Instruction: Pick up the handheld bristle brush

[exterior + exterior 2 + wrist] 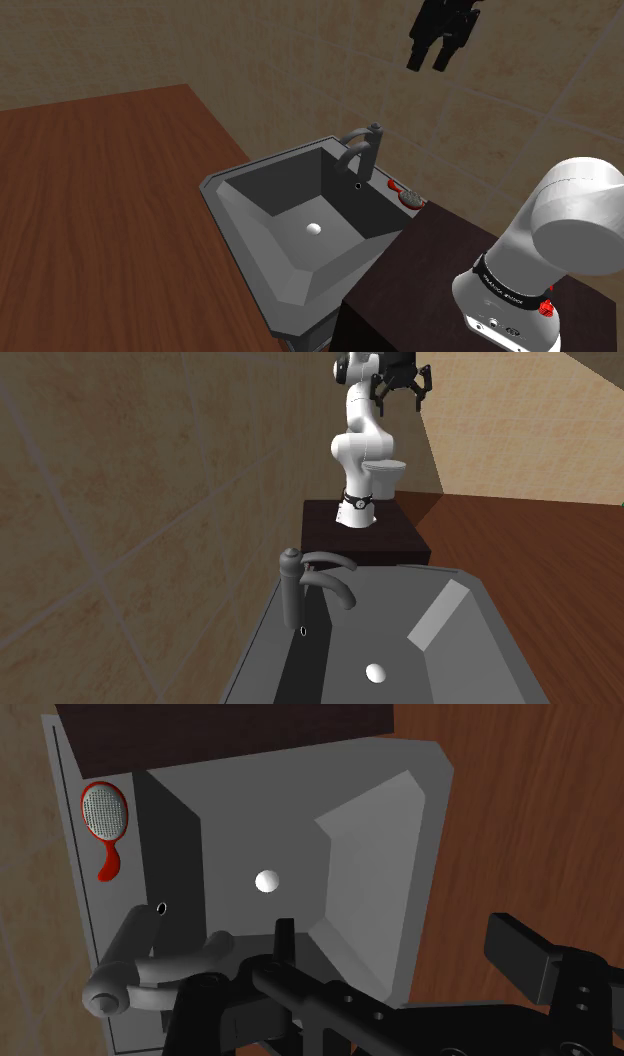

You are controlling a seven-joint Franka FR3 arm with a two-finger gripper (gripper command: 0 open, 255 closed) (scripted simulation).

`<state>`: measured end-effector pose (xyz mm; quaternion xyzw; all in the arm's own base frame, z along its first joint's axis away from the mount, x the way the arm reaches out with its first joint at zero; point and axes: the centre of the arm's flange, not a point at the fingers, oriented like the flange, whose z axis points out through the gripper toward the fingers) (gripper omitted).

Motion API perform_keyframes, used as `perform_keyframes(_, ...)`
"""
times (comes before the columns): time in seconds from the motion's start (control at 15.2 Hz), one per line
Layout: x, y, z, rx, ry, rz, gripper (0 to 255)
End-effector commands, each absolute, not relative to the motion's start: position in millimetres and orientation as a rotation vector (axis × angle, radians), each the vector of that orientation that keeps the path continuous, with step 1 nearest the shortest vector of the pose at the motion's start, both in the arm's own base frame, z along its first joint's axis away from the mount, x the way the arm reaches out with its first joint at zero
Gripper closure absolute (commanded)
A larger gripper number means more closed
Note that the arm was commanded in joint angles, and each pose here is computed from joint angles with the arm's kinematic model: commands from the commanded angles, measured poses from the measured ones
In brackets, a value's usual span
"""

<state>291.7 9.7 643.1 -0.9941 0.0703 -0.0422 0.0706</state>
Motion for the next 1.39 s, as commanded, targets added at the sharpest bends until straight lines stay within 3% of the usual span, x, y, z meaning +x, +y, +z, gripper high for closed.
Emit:
perform_keyframes(0.0, 292, 10, 643, -2.99, 0.211, -0.127, 0)
perform_keyframes(1.32, 319, -106, 413, -3.064, 0.117, -0.058, 0)
